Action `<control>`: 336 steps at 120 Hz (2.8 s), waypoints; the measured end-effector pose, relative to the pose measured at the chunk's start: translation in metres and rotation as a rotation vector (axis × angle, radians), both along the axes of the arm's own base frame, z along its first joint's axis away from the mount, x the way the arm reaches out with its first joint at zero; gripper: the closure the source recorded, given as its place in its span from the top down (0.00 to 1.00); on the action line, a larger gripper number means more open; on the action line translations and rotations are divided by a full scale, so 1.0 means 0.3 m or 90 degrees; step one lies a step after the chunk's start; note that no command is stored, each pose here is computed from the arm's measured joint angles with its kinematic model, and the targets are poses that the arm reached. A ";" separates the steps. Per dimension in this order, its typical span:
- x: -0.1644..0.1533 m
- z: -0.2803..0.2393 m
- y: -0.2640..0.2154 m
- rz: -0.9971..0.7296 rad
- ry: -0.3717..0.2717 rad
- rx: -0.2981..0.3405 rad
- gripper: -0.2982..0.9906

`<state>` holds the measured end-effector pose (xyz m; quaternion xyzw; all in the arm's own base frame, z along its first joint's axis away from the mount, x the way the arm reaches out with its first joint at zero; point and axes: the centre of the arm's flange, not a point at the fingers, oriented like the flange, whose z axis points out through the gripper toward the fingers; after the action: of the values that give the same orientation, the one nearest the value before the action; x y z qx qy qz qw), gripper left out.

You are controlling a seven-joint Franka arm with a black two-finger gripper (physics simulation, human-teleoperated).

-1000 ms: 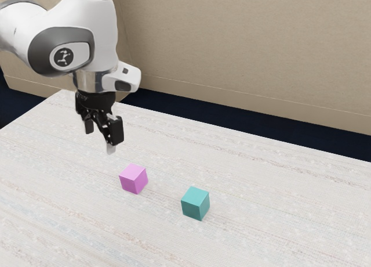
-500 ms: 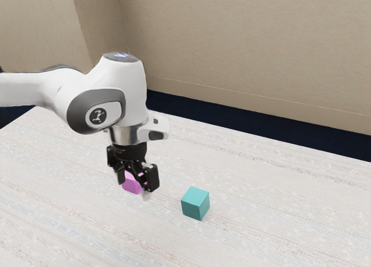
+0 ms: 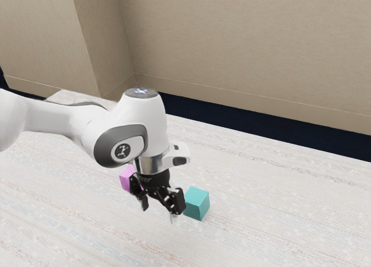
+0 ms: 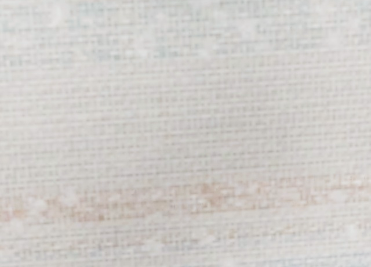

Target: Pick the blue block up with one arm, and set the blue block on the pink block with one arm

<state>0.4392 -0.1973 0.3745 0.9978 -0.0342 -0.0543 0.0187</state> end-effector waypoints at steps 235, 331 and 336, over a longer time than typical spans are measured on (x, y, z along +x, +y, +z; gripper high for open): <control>0.468 -0.351 -0.051 0.077 0.024 0.035 0.49; 0.485 -0.023 0.303 0.144 -0.015 0.083 0.47; 0.490 -0.023 0.338 0.150 -0.013 0.085 0.47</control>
<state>0.5863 -0.0959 0.3675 0.9944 0.0865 -0.0437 -0.0415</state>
